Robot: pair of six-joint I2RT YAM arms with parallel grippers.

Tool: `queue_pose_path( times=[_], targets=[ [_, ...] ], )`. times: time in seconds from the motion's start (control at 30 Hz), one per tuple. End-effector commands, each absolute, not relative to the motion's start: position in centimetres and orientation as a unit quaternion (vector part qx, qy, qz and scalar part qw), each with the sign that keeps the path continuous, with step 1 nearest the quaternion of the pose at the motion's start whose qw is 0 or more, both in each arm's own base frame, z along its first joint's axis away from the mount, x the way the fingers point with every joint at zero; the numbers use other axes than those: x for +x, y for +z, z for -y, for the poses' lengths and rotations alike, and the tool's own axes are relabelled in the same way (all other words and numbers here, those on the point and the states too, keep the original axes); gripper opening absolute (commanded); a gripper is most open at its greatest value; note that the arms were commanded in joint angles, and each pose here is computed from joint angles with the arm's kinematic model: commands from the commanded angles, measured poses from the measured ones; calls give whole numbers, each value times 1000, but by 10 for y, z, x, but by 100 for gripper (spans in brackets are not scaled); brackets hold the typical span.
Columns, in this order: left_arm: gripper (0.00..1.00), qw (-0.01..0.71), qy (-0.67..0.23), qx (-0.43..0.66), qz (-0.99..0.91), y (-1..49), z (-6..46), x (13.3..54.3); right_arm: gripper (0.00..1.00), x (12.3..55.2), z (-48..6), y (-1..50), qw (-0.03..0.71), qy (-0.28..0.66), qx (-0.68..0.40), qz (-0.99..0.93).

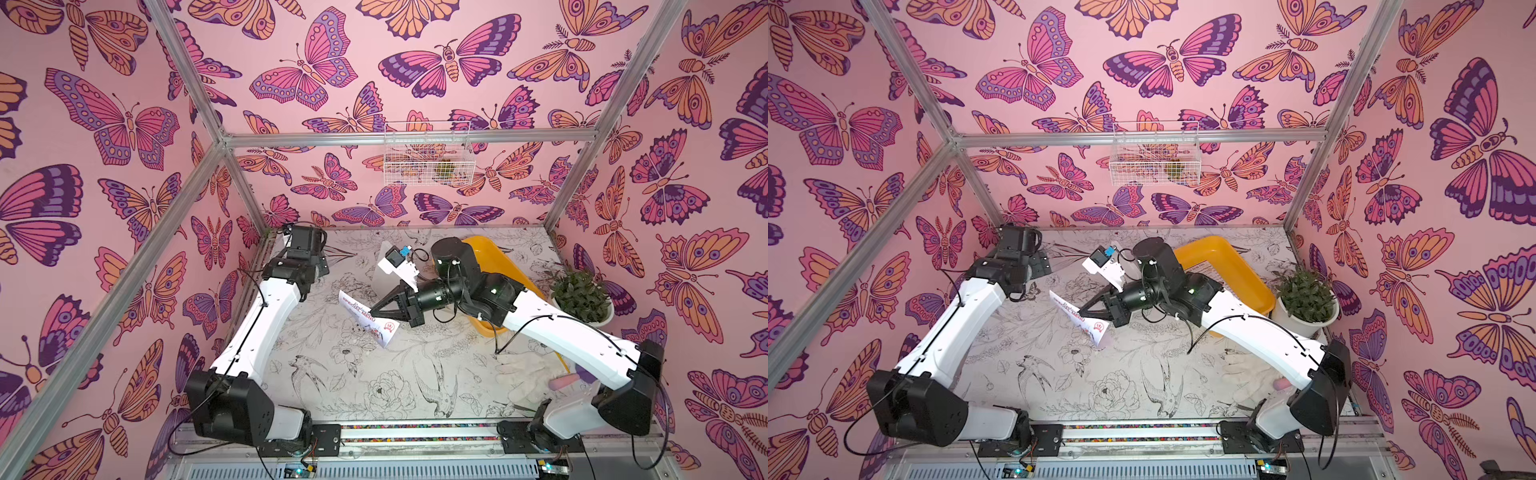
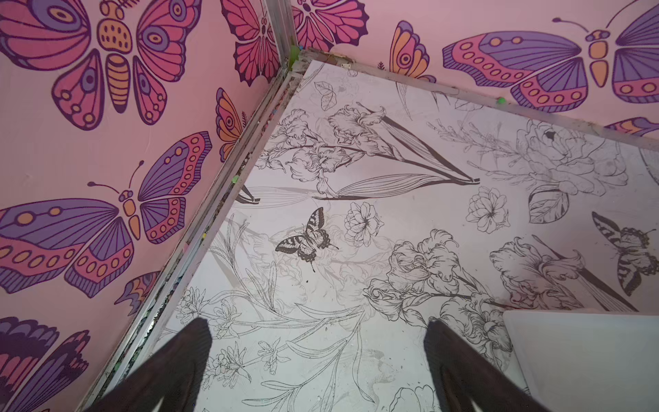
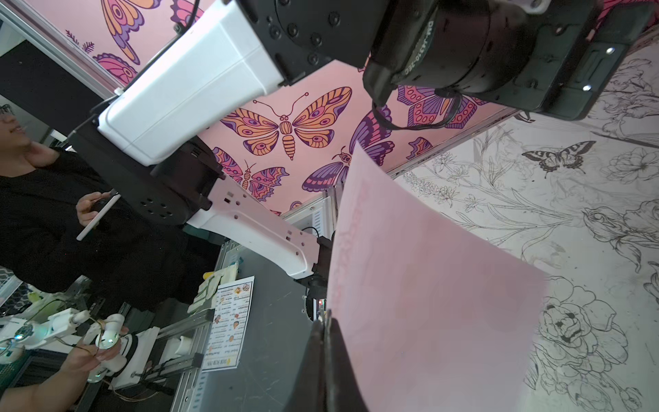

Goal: Replace the menus in the menu holders
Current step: Place the menu at the center of the board.

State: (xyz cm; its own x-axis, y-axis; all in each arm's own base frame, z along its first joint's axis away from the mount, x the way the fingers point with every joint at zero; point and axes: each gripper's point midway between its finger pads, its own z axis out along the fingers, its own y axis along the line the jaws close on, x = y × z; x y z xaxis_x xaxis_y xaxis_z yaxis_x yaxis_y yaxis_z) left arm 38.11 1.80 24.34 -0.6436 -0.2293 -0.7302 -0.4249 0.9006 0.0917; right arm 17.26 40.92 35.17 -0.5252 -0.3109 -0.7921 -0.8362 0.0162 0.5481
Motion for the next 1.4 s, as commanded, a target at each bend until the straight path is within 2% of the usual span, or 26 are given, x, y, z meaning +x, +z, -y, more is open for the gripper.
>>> queue_pose_path(
  times=[0.0, 0.13, 0.37, 0.47, 0.67, 0.7, 0.73, 0.77, 0.87, 1.03, 1.13, 1.27, 1.37],
  targets=[
    [96, 362, 149, -199, -898, 234, -30, 372, 0, 189, -418, 311, 213, 522, -439, -700],
    [96, 362, 151, -202, -897, 235, -34, 367, 0, 218, -429, 239, 189, 435, -461, -750],
    [95, 356, 150, -200, -900, 232, -34, 361, 0, 274, -445, 127, 226, 196, -547, -782],
    [95, 354, 148, -202, -901, 229, -34, 360, 0, 290, -460, 103, 259, 122, -573, -768],
    [96, 352, 156, -206, -900, 228, -37, 358, 4, 314, -479, 76, 324, 55, -598, -731],
    [96, 353, 156, -207, -899, 228, -38, 358, 6, 317, -481, 73, 336, 45, -599, -726],
    [95, 353, 155, -206, -899, 229, -37, 358, 15, 323, -482, 74, 353, 33, -591, -724],
    [95, 353, 154, -204, -900, 230, -37, 359, 28, 325, -480, 74, 357, 22, -590, -724],
    [95, 350, 139, -196, -905, 228, -31, 357, 44, 324, -473, 99, 364, 23, -571, -736],
    [94, 319, 85, -151, -932, 207, 3, 345, 55, 286, -452, 177, 380, 109, -555, -732],
    [93, 287, 49, -105, -951, 191, 40, 325, 62, 262, -418, 226, 369, 173, -520, -751],
    [93, 242, -8, -36, -969, 167, 97, 282, 69, 234, -350, 234, 297, 210, -474, -802],
    [93, 212, -64, 13, -975, 154, 146, 250, 71, 226, -299, 214, 272, 205, -424, -839]
  ],
)
